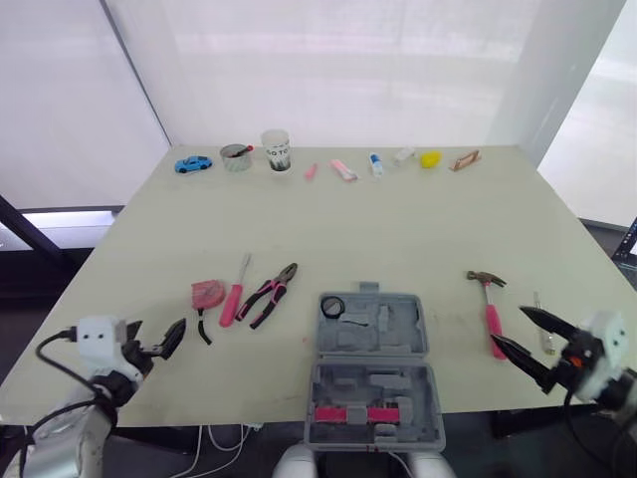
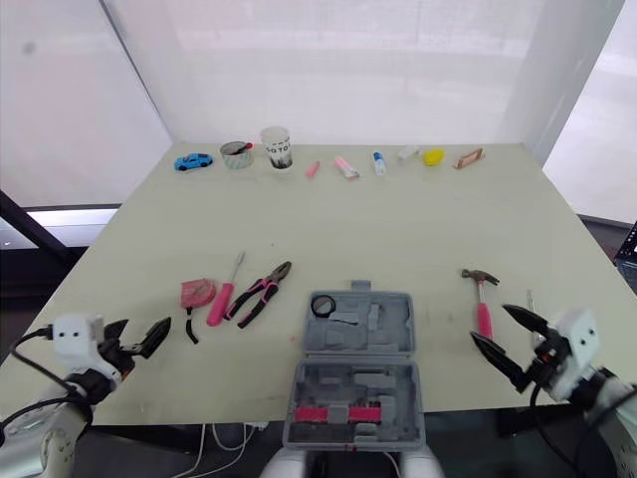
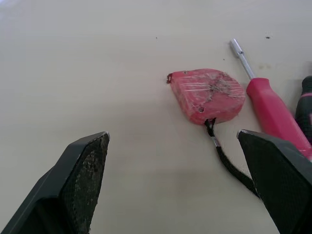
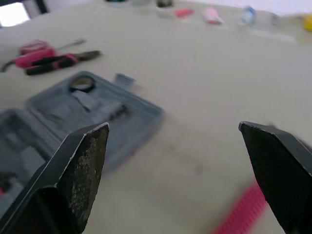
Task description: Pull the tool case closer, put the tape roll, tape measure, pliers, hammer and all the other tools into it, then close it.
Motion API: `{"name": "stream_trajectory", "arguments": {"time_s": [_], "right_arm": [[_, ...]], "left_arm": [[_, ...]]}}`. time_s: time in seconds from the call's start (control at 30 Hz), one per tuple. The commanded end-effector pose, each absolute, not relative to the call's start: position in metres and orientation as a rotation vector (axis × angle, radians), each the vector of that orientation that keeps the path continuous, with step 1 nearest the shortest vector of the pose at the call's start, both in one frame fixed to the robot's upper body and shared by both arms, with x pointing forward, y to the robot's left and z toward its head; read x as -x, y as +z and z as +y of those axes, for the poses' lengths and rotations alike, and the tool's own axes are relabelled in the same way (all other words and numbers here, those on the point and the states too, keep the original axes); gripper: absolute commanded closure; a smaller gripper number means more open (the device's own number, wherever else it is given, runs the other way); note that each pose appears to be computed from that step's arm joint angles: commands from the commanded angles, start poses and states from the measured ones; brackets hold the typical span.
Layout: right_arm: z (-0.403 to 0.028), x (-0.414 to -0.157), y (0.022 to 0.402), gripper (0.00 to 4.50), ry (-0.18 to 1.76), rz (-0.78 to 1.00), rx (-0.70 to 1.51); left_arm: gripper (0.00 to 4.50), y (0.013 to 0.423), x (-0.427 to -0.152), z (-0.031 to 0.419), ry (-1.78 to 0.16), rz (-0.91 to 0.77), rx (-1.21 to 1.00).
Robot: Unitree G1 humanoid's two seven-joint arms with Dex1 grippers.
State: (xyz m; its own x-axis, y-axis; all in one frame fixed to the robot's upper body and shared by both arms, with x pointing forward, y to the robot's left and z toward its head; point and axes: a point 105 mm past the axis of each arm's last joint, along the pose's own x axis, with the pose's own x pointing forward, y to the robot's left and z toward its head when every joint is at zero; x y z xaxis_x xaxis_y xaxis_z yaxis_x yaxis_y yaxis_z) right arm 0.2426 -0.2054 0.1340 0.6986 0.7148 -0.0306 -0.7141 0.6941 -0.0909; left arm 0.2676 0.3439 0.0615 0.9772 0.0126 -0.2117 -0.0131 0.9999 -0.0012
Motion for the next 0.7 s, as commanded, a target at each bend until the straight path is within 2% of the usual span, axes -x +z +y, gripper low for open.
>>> {"name": "stream_trajectory", "arguments": {"time_s": [0.03,0.43,0.7], "right_arm": [[-0.171,-0.242,0.16,0.02,0.978,-0.084,0.134],[-0.14,-0.248,0.173,0.02,1.229,-0.131,0.21],[-0.13,-0.253,0.167,0.02,1.277,-0.127,0.232]], "left_arm": [[0.0,0.062,-0.276,0.34,0.023,0.233,-0.047],[0.0,0.047,-0.293,0.333,0.003,0.293,-0.058],[0.0,0.048,-0.302,0.319,-0.023,0.297,-0.053]]}}
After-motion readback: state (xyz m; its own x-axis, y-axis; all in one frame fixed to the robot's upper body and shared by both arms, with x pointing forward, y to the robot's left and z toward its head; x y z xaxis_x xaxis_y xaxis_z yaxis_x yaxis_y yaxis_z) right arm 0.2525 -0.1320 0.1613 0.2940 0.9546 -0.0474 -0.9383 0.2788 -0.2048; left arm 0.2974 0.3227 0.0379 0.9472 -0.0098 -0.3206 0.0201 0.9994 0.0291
